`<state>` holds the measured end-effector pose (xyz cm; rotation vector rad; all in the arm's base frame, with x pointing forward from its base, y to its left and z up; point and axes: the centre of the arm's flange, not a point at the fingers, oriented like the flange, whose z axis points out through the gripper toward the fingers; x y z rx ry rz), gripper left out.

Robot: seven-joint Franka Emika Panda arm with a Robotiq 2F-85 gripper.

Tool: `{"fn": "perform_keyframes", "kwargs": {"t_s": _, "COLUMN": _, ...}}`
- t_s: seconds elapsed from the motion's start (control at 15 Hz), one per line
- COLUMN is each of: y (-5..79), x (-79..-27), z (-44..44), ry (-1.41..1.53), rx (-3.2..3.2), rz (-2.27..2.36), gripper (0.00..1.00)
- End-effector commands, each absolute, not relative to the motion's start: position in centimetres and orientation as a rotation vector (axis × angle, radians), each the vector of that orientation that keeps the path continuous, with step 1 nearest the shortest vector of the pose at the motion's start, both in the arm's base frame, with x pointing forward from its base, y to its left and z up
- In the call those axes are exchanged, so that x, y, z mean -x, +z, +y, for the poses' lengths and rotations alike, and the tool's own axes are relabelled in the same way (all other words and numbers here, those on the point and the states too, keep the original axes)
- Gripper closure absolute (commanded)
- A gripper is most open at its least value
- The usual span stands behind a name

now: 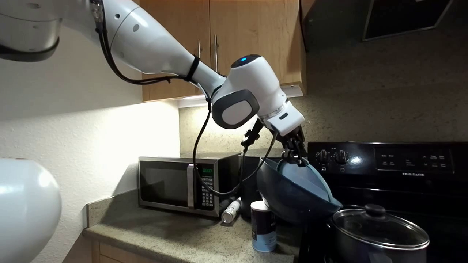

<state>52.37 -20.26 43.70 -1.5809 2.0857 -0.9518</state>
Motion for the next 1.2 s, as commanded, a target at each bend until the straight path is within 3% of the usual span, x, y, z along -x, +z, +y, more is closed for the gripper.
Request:
{"fn": "perform_keyframes", "kwargs": {"t_s": 0.0, "y": 43.7, "x": -52.4, "z": -20.2, "ry": -0.953, "rx": 1.582, "rz": 2.085, "gripper": 0.55}}
{"fn": "perform_keyframes", "kwargs": {"t_s": 0.2, "y": 43.7, "x": -52.4, "z": -20.3, "ry": -0.955, "rx": 1.582, "rz": 2.086, "gripper": 0.55}}
{"fn": "perform_keyframes", "kwargs": {"t_s": 0.27, "y": 43.8, "x": -52.4, "z": -20.3, "ry": -0.955, "rx": 1.582, "rz": 2.086, "gripper": 0.30}}
{"fn": "perform_keyframes", "kwargs": {"t_s": 0.33, "y": 44.1, "x": -52.0, "z": -19.5, "ry": -0.958, "rx": 1.592, "rz": 2.061, "gripper": 0.29}}
{"fn": "perform_keyframes", "kwargs": {"t_s": 0.6, "y": 44.4, "x": -52.6, "z": -14.5, "ry": -0.940, "rx": 1.672, "rz": 1.956, "gripper": 0.04}}
{"fn": "perform_keyframes", "kwargs": {"t_s": 0.73, "y": 44.0, "x": -53.3, "z": -11.7, "ry": -0.924, "rx": 1.713, "rz": 1.912, "gripper": 0.00}}
{"fn": "perform_keyframes", "kwargs": {"t_s": 1.13, "y": 44.1, "x": -55.4, "z": -8.1, "ry": -0.918, "rx": 1.756, "rz": 1.852, "gripper": 0.00}}
